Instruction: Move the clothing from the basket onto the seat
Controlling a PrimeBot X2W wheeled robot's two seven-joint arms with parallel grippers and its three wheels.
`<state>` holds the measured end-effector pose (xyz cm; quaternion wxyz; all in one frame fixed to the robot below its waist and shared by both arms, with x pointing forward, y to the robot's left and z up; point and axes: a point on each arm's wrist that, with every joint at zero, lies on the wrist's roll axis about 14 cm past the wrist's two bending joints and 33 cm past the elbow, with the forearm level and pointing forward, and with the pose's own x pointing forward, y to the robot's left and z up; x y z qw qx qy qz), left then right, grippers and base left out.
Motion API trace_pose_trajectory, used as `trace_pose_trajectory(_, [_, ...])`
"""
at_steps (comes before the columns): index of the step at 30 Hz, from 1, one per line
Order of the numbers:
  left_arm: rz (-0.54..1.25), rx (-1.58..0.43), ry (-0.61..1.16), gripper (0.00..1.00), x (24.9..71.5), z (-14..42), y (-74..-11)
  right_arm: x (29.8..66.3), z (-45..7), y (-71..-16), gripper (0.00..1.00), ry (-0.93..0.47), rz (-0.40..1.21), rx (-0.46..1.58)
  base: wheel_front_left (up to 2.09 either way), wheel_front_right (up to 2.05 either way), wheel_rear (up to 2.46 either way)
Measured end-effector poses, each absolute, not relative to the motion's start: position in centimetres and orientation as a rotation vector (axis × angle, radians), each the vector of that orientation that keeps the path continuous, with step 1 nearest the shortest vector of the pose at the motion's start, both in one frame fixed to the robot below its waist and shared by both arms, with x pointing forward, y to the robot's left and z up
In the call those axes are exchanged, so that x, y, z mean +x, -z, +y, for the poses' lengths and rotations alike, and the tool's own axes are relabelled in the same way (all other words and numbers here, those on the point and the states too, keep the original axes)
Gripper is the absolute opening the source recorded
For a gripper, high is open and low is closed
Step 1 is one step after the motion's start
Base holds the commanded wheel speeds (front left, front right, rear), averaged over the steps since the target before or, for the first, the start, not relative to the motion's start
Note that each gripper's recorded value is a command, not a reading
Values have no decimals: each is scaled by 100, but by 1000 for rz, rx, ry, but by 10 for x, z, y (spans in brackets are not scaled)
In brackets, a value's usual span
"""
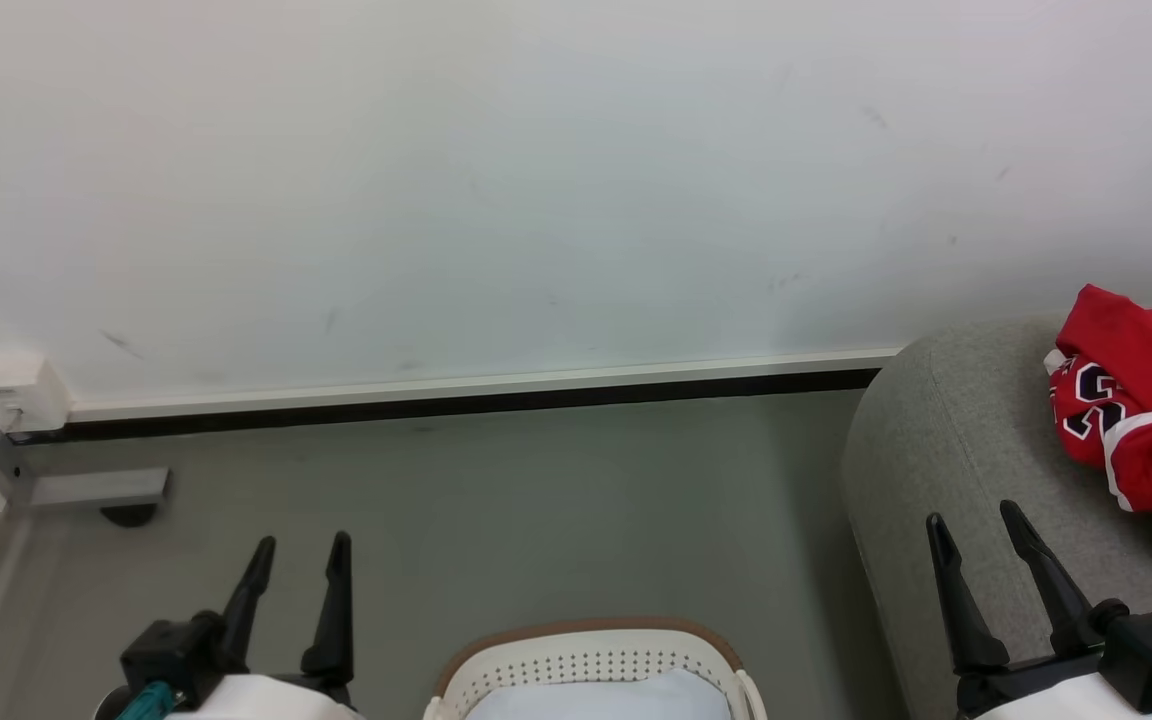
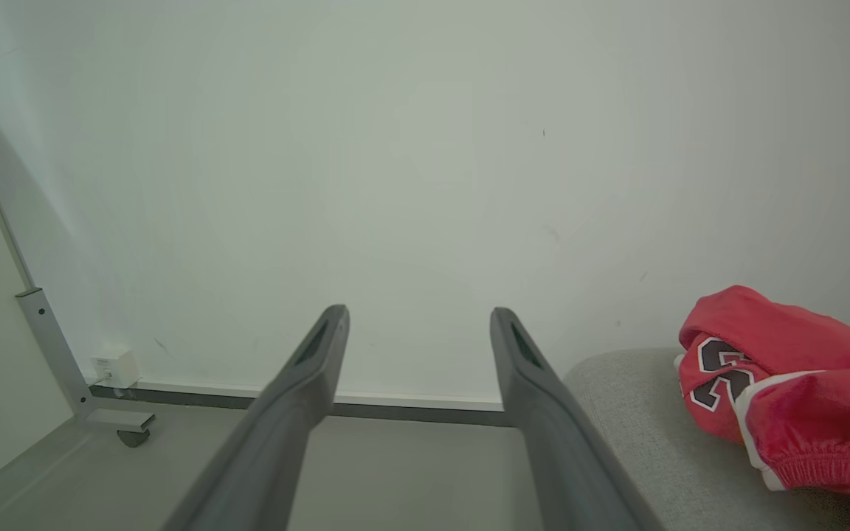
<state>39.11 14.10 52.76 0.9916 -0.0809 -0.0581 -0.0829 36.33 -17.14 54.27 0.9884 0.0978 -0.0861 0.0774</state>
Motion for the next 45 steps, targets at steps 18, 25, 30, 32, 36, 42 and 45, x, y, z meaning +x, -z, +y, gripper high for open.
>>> trace_pose_trajectory(18, [-105, -167, 163, 100, 390, 142, -521, 363, -169, -542, 100, -148, -173, 208, 0, 0, 0])
trace_pose_trajectory(25, [-89, -173, 169, 0, 389, 140, -516, 361, -164, -536, 0, -157, -153, 214, 0, 0, 0])
trace_pose_trajectory(30, [-18, -215, 147, 0, 384, 143, -496, 357, -164, -519, 0, -142, -96, 263, 0, 0, 0])
trace_pose_trajectory(32, [-5, -248, 131, 0, 384, 147, -495, 358, -167, -518, 0, -129, -88, 298, 0, 0, 0])
trace_pose_trajectory(36, [10, -323, 106, 0, 385, 152, -493, 359, -172, -516, 0, -107, -74, 369, 0, 0, 0])
trace_pose_trajectory(42, [15, -424, 83, 0, 385, 156, -495, 362, -179, -514, 0, -77, -58, 463, 0, 0, 0])
trace_pose_trajectory(45, [13, -474, 72, 0, 386, 159, -497, 362, -181, -513, 0, -66, -50, 514, 0, 0, 0])
